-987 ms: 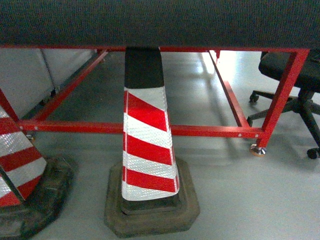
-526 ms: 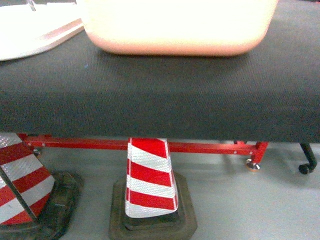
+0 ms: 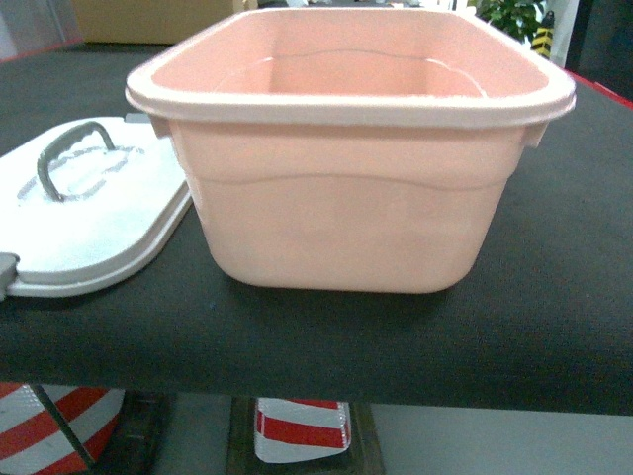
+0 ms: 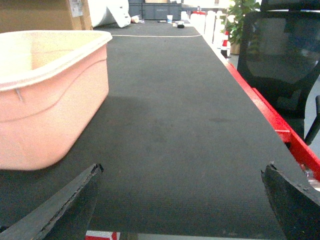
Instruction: Pick capacitor and pack into box
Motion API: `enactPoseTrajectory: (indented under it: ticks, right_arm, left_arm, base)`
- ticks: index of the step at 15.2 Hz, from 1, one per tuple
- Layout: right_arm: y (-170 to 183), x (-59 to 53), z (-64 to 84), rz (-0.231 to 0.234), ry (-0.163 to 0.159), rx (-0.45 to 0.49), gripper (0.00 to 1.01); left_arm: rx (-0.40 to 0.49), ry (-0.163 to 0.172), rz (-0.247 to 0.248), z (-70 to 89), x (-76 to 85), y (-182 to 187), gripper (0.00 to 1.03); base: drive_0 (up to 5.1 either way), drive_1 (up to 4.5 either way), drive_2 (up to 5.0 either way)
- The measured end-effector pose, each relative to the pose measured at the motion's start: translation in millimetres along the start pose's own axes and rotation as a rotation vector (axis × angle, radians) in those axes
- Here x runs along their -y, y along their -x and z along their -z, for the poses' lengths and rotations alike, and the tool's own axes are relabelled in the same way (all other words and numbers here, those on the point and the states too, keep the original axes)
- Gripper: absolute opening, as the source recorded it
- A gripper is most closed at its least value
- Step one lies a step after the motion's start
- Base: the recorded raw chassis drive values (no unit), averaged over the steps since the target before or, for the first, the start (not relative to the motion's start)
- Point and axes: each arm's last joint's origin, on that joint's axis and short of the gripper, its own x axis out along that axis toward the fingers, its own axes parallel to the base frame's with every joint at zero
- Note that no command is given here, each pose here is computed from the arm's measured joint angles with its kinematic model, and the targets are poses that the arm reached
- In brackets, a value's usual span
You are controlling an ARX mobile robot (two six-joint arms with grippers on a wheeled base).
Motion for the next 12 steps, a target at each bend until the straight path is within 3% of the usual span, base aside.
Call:
enactPoseTrajectory:
  ticks: [12]
  right_arm:
    - [0.0,0.0,0.0,0.0,0.001,0.0,0.98]
  left_arm:
    - [0.002,0.0,0.0,-0.2,0.0,0.0,0.44]
  base:
    - [0.0,0.0,0.0]
